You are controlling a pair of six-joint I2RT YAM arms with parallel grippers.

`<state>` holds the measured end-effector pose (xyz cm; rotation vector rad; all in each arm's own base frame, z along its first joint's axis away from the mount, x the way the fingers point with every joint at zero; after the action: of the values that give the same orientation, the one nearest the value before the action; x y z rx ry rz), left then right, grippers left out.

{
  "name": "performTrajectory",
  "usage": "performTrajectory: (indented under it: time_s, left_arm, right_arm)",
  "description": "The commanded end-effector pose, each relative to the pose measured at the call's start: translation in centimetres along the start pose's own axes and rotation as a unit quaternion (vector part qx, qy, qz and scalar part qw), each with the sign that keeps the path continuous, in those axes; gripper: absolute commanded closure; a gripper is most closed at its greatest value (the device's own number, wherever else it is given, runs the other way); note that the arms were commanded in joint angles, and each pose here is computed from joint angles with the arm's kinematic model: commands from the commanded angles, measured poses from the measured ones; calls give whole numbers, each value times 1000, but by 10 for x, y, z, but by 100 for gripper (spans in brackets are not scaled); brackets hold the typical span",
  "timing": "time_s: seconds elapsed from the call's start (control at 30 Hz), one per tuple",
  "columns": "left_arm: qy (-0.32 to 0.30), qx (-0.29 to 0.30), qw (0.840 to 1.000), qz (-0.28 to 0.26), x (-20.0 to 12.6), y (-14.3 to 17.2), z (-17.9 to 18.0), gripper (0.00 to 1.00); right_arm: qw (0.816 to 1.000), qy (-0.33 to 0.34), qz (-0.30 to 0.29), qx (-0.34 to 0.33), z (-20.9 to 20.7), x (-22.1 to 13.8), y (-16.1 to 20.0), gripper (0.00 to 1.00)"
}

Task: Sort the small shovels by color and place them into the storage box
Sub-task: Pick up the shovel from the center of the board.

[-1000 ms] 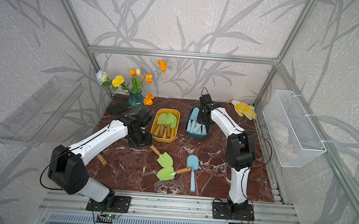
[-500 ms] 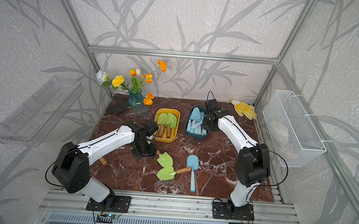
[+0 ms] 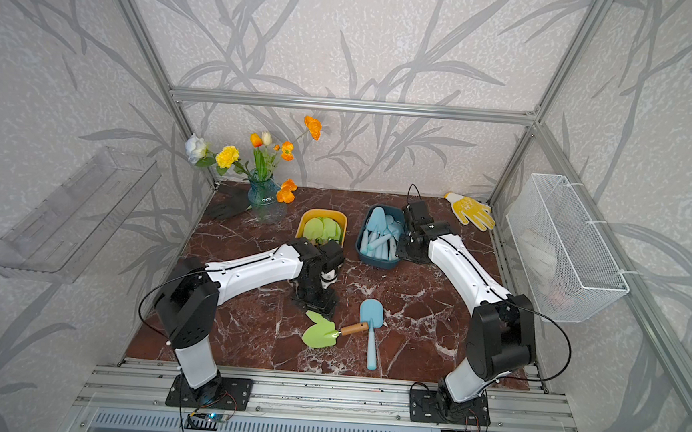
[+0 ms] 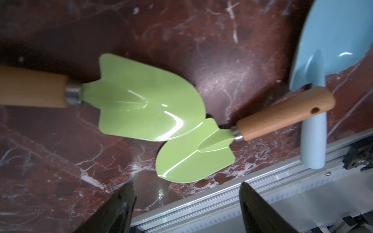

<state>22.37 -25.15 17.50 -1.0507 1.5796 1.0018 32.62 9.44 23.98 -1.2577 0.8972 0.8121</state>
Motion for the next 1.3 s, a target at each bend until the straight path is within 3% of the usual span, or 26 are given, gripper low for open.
performTrajectory:
  time_s: [0.0, 0.23, 0.47, 0.93, 1.27]
  left_arm:
    - [30, 15, 999, -15, -2, -19, -14, 18]
    - [65, 6, 998, -11, 21, -57, -39, 19]
    - [74, 25, 997, 8, 42, -70, -66, 19]
    - [94, 44, 990, 92, 74, -19, -84, 20]
    - [102, 5, 990, 100, 73, 9, -68, 20]
  right_arm:
    - [1000, 4, -18, 12, -13, -16, 3, 77]
    - [1000, 5, -13, 8, -29, -26, 25, 76]
    - [1000, 9, -17, 15, -48, -30, 44, 76]
    - [1000, -3, 9, 10, -53, -19, 60, 76]
    - [999, -27, 26, 9, -50, -17, 63, 75]
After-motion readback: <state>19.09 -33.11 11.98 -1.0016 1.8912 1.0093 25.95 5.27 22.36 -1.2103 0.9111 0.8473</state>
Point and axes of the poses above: each gripper's point midway between its finger pads, its own x axis out along the fingers, its own z axis along the line the jaws close on, y = z × x, the point moved 10 cm from there along -x, back along the fingers, and after that the axes turned 5 degrees about -x, right-handed, at the moved point
